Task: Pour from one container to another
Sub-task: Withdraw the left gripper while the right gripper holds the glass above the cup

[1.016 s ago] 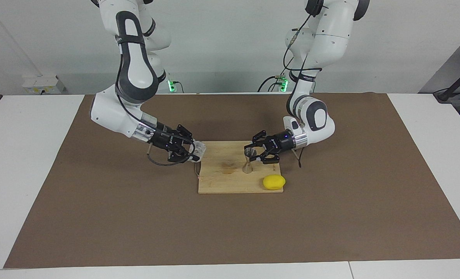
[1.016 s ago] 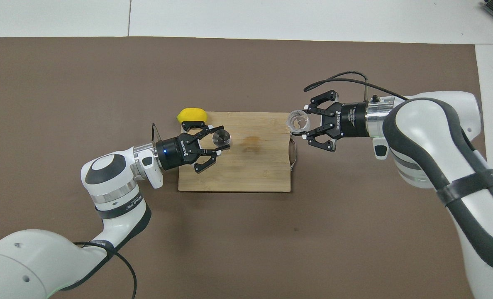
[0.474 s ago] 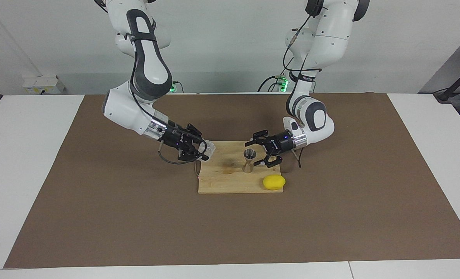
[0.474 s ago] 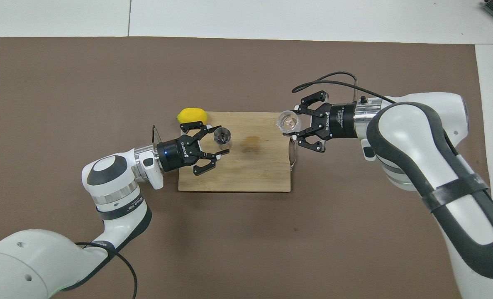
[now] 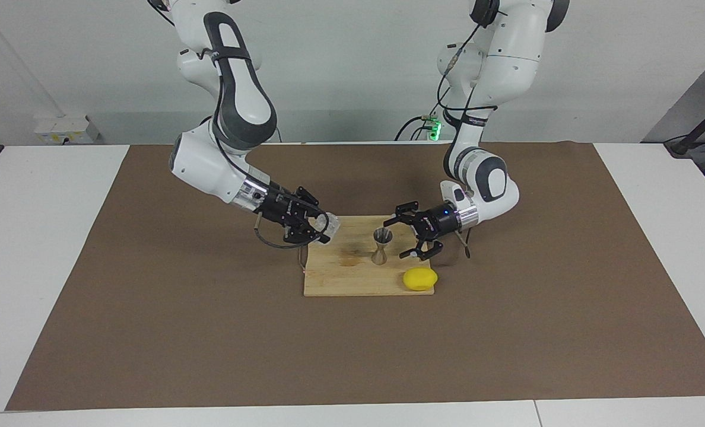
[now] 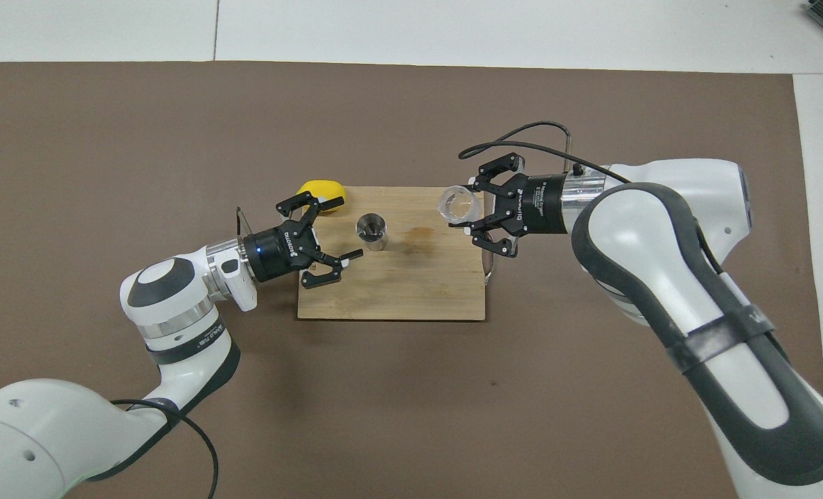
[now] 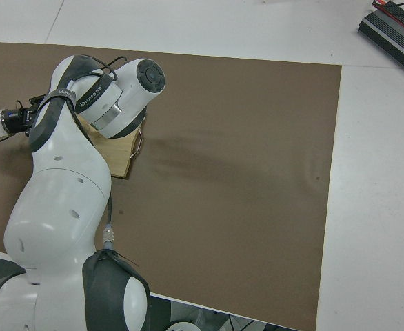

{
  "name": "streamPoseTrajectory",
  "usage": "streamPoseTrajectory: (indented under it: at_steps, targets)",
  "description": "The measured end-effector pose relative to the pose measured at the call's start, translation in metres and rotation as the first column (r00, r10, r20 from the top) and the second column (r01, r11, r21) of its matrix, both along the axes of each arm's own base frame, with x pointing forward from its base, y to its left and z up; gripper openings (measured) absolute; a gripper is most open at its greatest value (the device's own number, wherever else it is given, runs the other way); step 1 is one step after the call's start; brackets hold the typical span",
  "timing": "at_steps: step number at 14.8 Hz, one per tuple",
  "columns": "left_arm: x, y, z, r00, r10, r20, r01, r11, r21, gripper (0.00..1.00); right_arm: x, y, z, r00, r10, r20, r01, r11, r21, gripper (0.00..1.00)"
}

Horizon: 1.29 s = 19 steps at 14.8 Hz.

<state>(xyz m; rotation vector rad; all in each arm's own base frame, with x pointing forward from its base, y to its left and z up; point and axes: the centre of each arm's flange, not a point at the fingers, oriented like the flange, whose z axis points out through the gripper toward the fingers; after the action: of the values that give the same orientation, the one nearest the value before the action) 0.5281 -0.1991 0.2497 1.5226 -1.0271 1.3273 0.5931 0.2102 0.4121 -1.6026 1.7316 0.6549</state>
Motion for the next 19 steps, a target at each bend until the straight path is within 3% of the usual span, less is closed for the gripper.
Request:
streamPoseTrajectory:
  at_steps: [6,10,19]
  targets:
    - [-0.001,0.062,-0.013,1.000,-0.022,-0.004,0.022,0.999,0.039,1.00,0.000,0.031,0.023,1.000,-0.028,0.004,0.029,0.999,-0.044,0.51]
    - [-0.004,0.134,-0.016,0.999,-0.050,0.006,0.050,0.996,0.070,1.00,0.001,0.045,0.030,0.999,-0.031,-0.008,0.030,0.994,-0.105,0.51]
    - [-0.027,0.271,0.003,0.988,-0.151,0.041,0.144,0.980,0.139,1.00,-0.002,0.076,0.039,1.000,-0.021,-0.016,0.017,0.981,-0.195,0.51]
